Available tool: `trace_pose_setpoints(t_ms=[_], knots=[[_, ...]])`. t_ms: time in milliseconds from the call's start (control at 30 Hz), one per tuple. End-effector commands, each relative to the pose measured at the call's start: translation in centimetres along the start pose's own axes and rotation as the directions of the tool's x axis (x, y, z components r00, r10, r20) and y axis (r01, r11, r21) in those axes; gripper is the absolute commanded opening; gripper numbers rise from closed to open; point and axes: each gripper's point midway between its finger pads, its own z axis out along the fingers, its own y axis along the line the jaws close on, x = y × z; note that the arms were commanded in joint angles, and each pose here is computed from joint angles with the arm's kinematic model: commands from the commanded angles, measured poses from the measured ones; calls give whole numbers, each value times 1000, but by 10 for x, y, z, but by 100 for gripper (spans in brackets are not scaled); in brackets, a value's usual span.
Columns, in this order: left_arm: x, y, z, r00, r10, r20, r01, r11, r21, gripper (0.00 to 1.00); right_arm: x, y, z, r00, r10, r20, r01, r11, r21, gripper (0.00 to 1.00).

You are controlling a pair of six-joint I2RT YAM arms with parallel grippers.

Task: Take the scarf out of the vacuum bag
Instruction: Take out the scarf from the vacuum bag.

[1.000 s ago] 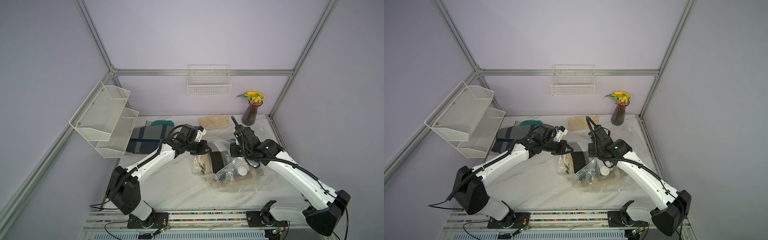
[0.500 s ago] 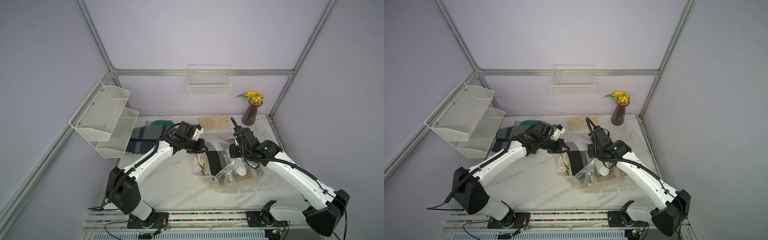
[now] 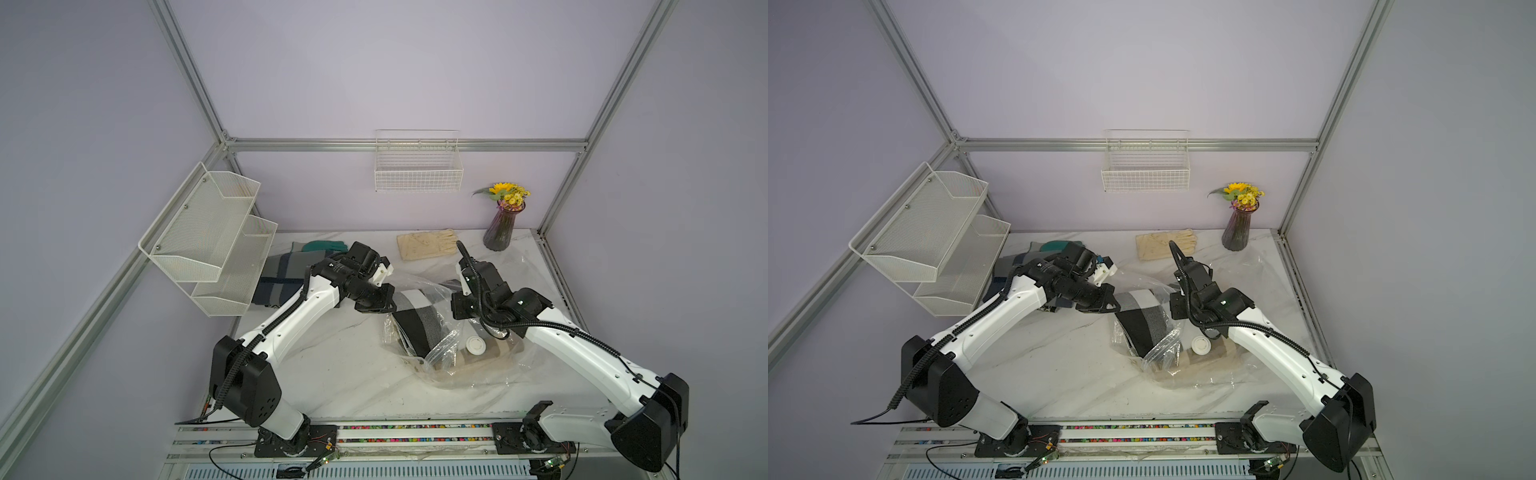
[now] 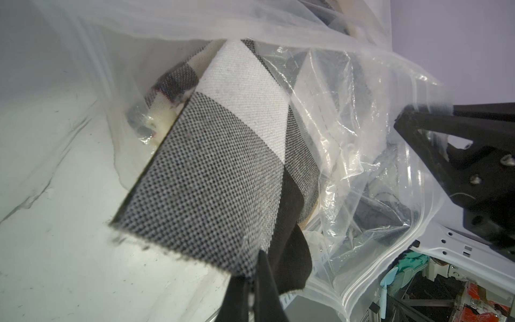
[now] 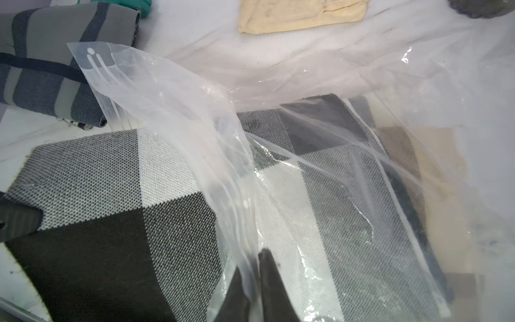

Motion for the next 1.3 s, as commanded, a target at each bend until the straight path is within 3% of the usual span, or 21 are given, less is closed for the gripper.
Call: trace_pose_setpoints(t_ms=[0,267,333,433,533,667,900,1067,1267], knots=[[-5,12,-22,1000,30,9,-30,999,-44,0,-7,8,13,999,31,36,-30,999,-43,11],[-7,30,-36,999,32,-10,-33,992,-119,0,-9,17,26,998,40,47,-35,995,-88,11],[-10,30,-35,1000,27,-6,-28,993,-111,0,-9,24,25,999,26,48,-19,991,-132,25],[-16,31,-32,1000,23,7,-22,993,-116,0,-8,29,16,998,16,62,-5,985,-171,72],[-23,33,-32,1000,21,22,-18,993,-116,0,-8,18,3,995,50,85,-39,990,-133,94],[-33,34,-35,999,23,39,-18,993,-116,0,0,-14,-5,988,137,66,-136,991,-16,97],[-53,32,-45,997,27,78,-18,993,-117,0,7,-52,-12,931,361,59,-361,933,-6,97],[-66,28,-51,994,28,106,-16,994,-107,0,15,-77,-8,858,512,39,-512,859,0,97],[-65,24,-57,994,48,96,-38,994,-98,0,35,-99,12,723,687,-73,-688,726,8,97]])
